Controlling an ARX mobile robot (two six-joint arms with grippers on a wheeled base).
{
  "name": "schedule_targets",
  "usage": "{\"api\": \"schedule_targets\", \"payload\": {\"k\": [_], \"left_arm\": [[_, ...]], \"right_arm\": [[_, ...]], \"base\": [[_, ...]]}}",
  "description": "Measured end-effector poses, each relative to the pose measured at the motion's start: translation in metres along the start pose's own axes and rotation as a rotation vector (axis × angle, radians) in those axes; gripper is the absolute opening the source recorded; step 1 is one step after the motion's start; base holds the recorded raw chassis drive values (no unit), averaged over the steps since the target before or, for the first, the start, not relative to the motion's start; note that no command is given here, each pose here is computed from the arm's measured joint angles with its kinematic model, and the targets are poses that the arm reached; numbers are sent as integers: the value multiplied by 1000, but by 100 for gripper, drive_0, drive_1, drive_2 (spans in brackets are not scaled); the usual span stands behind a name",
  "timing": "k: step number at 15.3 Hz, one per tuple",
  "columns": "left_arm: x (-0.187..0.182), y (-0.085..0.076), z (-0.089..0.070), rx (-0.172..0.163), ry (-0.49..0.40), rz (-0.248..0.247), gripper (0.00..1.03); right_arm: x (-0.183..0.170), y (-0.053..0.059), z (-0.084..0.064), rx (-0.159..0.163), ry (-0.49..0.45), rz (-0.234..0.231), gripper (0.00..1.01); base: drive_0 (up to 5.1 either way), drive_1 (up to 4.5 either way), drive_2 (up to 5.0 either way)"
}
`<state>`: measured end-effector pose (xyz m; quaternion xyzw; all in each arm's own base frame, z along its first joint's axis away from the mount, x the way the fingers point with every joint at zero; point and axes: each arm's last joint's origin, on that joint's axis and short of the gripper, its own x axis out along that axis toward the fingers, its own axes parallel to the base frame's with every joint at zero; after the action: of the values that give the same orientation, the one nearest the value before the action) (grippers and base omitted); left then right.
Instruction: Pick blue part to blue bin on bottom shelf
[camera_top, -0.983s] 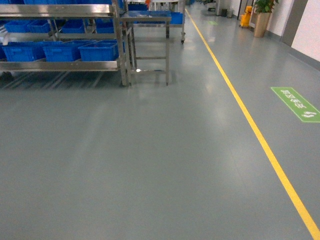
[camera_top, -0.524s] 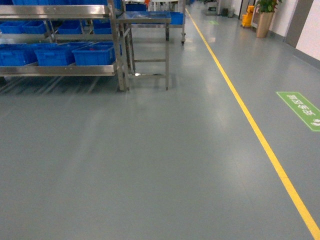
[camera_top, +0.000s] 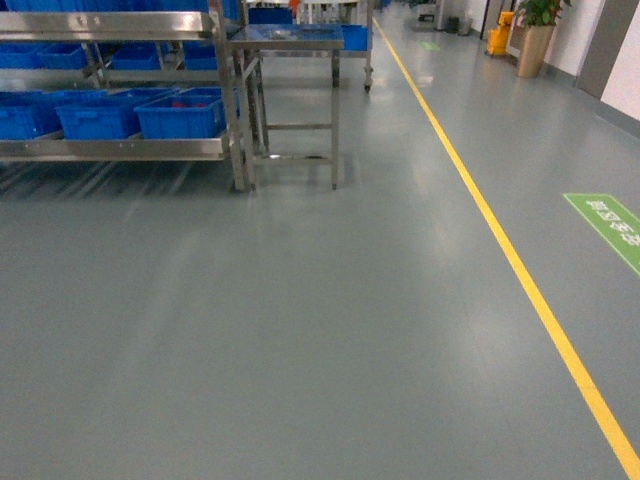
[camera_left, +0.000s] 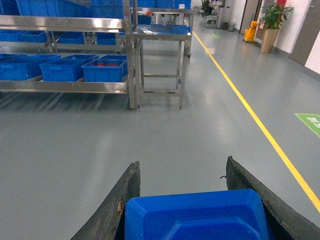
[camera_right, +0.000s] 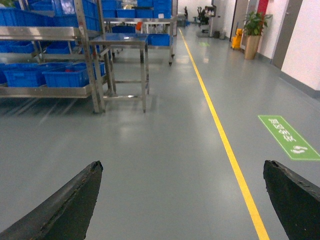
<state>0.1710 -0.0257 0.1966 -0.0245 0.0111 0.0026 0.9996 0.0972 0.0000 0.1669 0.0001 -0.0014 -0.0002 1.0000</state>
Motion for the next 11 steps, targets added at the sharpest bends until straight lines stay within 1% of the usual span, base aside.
{"api": "schedule_targets", "payload": {"k": [7, 11], "left_arm": [[0, 0, 0, -1, -4, -1, 43], [0, 0, 1, -2, -11, -1, 43]], "right_arm": [[0, 0, -1, 0, 6, 0, 98], [0, 0, 1, 0, -5, 0, 98]], "base": [[0, 433, -434], [8, 441, -425]]}}
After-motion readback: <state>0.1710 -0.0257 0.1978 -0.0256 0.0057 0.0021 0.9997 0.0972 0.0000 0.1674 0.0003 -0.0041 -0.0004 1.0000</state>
